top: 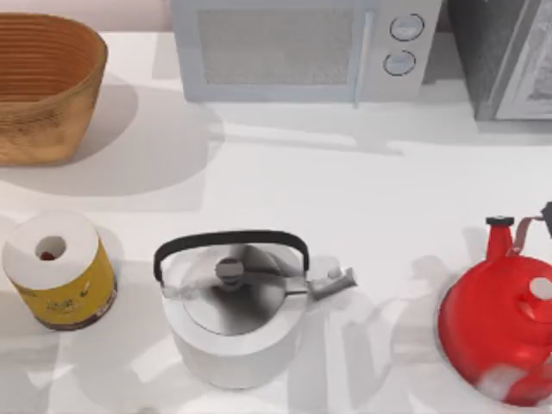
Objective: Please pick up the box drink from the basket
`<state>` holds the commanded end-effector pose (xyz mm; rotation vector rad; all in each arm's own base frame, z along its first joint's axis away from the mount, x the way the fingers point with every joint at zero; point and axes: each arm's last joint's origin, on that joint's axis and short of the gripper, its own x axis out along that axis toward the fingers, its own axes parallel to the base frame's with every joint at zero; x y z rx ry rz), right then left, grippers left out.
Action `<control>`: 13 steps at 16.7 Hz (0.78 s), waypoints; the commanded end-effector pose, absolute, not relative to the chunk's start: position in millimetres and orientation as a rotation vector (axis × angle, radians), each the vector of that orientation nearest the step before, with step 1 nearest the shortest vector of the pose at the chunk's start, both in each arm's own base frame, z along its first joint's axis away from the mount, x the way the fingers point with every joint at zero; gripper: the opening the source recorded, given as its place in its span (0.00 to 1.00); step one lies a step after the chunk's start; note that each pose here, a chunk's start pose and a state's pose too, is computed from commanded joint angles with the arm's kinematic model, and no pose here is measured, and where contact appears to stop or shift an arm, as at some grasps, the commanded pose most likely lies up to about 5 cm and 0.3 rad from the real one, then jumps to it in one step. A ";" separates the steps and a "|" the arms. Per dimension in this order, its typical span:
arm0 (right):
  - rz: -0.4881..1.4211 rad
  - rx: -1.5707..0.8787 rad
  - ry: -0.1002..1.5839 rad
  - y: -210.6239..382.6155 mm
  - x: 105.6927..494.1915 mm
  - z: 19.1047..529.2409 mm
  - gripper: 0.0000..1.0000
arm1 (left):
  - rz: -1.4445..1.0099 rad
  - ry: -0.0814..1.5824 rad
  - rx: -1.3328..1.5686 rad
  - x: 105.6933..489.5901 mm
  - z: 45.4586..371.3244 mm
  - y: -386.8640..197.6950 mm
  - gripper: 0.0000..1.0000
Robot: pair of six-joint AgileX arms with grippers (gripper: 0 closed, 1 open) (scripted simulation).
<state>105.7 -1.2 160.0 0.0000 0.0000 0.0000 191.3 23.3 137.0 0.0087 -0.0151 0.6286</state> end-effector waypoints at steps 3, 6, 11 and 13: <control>0.000 0.000 0.000 -1.2 105.7 160.0 1.00 | 0.628 -0.015 0.009 191.3 136.8 23.4 0.00; 0.000 0.000 0.000 -1.2 105.7 160.0 1.00 | 0.628 -0.015 0.009 191.3 136.8 23.4 0.15; 0.000 0.000 0.000 -1.2 105.7 160.0 1.00 | 0.628 -0.015 0.009 191.3 136.8 23.4 0.53; 0.000 0.000 0.000 -1.2 105.7 160.0 1.00 | 0.628 -0.015 0.009 191.3 136.8 23.4 0.68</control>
